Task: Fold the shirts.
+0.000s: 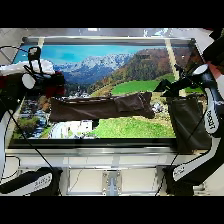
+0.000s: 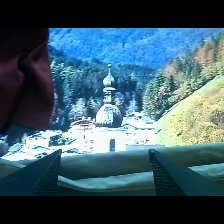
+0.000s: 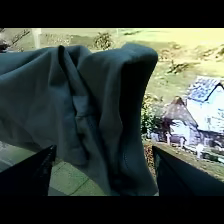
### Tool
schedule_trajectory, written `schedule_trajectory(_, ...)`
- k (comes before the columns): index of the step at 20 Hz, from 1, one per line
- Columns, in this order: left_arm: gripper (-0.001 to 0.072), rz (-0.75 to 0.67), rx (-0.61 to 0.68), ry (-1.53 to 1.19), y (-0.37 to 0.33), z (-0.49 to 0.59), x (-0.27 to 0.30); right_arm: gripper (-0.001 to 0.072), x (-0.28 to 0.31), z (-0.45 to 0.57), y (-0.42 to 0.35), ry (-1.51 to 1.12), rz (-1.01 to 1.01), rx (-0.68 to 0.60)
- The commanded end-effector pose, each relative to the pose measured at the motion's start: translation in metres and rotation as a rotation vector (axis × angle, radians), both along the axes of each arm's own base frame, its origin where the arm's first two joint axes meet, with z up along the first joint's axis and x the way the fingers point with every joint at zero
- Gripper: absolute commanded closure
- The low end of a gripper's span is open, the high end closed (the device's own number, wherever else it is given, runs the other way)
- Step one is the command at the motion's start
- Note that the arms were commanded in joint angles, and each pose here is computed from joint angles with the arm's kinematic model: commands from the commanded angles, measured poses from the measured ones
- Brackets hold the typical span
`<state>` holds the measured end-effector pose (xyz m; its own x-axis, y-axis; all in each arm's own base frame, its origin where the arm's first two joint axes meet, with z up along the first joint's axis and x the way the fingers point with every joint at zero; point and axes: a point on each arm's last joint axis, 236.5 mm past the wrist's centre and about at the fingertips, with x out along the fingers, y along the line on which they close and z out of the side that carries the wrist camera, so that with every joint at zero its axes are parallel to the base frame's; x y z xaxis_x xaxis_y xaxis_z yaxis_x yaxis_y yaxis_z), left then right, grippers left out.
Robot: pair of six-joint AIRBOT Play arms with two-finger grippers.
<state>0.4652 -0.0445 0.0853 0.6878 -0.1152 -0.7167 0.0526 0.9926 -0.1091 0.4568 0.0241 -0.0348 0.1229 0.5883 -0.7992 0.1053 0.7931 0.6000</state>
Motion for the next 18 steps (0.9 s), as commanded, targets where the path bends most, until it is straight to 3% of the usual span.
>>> schedule_trajectory(1, 0.0088, -0.020, -0.008, -0.016, -0.013, 0.003, 0.002, 0.0026, -0.005, -0.033, 0.015, 0.096, 0.000, 0.122)
schedule_trajectory(11, 0.0089, -0.020, -0.008, -0.015, -0.013, 0.003, 0.002, 0.0028, -0.008, -0.065, 0.072, 0.111, 0.121, 0.116)
schedule_trajectory(12, 0.0089, -0.021, -0.007, -0.015, -0.013, 0.003, 0.001, 0.0063, -0.007, -0.065, 0.080, 0.101, 0.141, 0.111)
schedule_trajectory(16, 0.0089, -0.022, -0.006, -0.002, -0.013, 0.000, -0.001, 0.0443, -0.010, -0.056, 0.114, 0.088, 0.184, 0.153)
schedule_trajectory(17, 0.0090, -0.023, -0.007, 0.000, -0.014, -0.001, -0.001, 0.0619, -0.009, -0.049, 0.120, 0.084, 0.181, 0.183)
schedule_trajectory(18, 0.0148, -0.024, -0.011, 0.007, -0.014, -0.002, -0.002, 0.0699, -0.009, -0.040, 0.125, 0.080, 0.181, 0.214)
